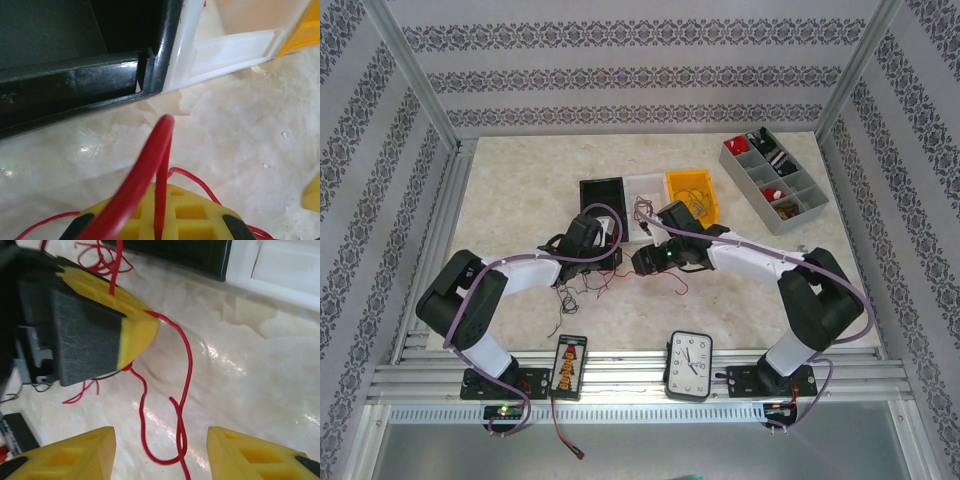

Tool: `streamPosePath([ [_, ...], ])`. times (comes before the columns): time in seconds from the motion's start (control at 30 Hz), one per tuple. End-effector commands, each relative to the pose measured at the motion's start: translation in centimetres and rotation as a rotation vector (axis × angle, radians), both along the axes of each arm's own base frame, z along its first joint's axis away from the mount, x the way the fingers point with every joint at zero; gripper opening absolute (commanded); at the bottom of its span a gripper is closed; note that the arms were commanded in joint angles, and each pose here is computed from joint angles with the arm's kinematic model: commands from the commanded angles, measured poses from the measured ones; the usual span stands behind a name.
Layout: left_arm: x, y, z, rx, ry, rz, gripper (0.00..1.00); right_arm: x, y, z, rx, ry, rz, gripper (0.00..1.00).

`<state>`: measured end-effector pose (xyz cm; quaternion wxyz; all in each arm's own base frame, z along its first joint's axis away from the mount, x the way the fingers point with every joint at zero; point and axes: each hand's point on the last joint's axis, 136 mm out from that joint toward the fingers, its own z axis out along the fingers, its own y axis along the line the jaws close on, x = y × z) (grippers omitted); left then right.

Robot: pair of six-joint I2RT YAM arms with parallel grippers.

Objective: Untangle the cables

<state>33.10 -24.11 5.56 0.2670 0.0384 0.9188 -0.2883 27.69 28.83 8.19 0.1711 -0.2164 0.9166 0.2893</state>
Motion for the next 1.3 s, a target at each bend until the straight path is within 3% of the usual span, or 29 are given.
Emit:
streamPosePath([
  [0.0, 0.1, -1.1, 0.6, -0.016, -0.022, -0.053, 0.0, -0.5, -1.0, -2.6, -0.101, 0.008, 0.02, 0.52],
  [0.2, 0.3, -0.9, 0.7, -0.012, -0.033, -0.036, 0.0, -2.5, -0.7, -4.8, -0.144, 0.066, 0.081, 0.48],
  [0.37, 0.5, -0.7, 0.7, -0.014, -0.044, -0.012, 0.0, -3.8, -1.2, -6.0, -0.172, 0.097, 0.089, 0.27],
  [0.53, 0.7, -0.6, 0.8, -0.026, -0.055, 0.004, 0.0, -4.7, -1.2, -6.5, -0.155, 0.141, 0.084, 0.29],
  [0.63, 0.8, -0.5, 0.9, -0.027, -0.057, 0.011, 0.0, -4.6, -1.7, -7.0, -0.168, 0.145, 0.057, 0.1],
  [0.7, 0.7, -0.4, 0.8, -0.02, -0.055, 0.018, 0.0, -4.1, -2.3, -6.9, -0.177, 0.131, 0.024, 0.02],
  [0.73, 0.7, -0.2, 0.8, -0.016, -0.056, 0.024, 0.05, -3.8, -2.8, -6.7, -0.176, 0.123, 0.0, 0.0],
  [0.87, 0.6, 0.4, 0.6, -0.014, -0.052, 0.045, 0.5, -2.1, -4.5, -5.4, -0.121, 0.107, -0.11, 0.0],
  [0.9, 0.6, 0.5, 0.6, -0.015, -0.053, 0.048, 0.54, -1.9, -4.9, -5.3, -0.109, 0.111, -0.129, 0.0],
  [0.97, 0.6, 0.7, 0.6, -0.025, -0.055, 0.061, 0.57, -1.3, -5.6, -4.9, -0.082, 0.12, -0.17, 0.0],
  [1.17, 0.5, 1.2, 0.4, -0.033, -0.052, 0.074, 0.56, -0.5, -7.3, -3.8, -0.038, 0.113, -0.242, 0.0],
  [1.27, 0.5, 1.2, 0.6, -0.039, -0.063, 0.074, 0.48, 0.2, -7.7, -2.2, 0.014, 0.081, -0.277, 0.0],
])
